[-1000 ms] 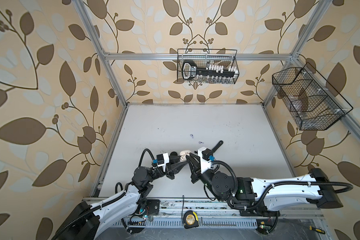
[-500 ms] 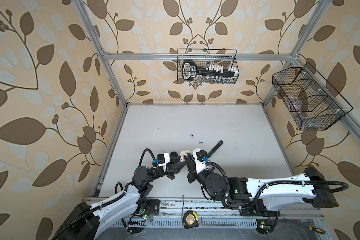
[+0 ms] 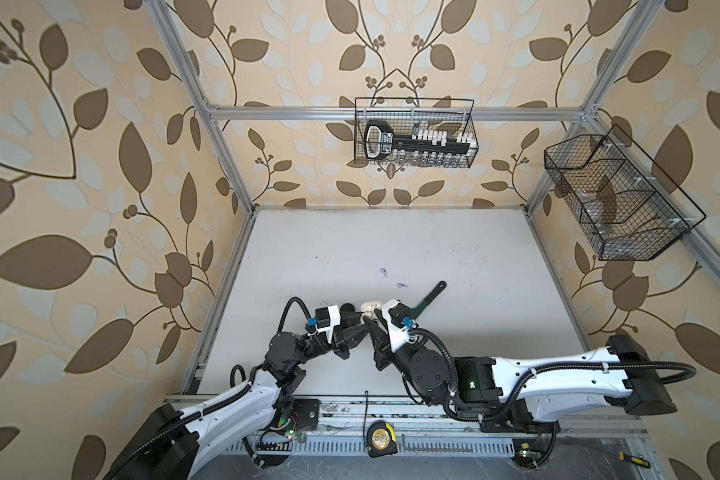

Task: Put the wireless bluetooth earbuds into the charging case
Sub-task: 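Press the cream earbud down into the case slot with the right gripper, then open the right gripper and draw it back from the case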

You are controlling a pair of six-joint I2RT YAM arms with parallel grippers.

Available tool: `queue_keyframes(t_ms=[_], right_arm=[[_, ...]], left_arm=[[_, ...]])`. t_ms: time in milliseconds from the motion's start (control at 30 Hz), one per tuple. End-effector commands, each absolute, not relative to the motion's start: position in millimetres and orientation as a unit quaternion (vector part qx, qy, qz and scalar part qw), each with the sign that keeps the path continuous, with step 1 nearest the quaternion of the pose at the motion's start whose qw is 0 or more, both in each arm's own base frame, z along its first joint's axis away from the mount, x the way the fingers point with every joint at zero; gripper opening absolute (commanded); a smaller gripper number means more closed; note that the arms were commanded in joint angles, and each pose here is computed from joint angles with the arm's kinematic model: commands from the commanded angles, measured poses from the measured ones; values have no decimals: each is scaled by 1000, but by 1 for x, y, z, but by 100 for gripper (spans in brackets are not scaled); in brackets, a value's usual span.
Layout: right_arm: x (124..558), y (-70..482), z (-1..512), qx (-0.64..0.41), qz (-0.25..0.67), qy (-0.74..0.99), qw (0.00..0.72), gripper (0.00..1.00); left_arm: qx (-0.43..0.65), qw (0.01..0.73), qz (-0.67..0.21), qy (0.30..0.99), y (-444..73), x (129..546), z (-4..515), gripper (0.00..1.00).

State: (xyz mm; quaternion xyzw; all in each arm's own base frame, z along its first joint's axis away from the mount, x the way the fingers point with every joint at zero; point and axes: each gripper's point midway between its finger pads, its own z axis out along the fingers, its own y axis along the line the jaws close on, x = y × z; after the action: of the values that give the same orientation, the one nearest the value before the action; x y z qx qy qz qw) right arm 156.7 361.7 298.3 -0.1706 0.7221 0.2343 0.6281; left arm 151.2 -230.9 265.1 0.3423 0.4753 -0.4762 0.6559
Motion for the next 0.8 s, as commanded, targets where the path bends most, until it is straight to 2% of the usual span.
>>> queue_keyframes(t_ms=[0, 400, 767], right_arm=[[153, 362, 313, -170, 241, 716, 632, 33], [139, 321, 352, -168, 242, 707, 642, 41], [177, 276, 322, -145, 230, 756, 596, 42]], left_arm=[[351, 683, -477, 428, -228, 140, 288, 0], [406, 673, -453, 420, -233, 129, 274, 0], [499, 640, -455, 366, -239, 95, 255, 0]])
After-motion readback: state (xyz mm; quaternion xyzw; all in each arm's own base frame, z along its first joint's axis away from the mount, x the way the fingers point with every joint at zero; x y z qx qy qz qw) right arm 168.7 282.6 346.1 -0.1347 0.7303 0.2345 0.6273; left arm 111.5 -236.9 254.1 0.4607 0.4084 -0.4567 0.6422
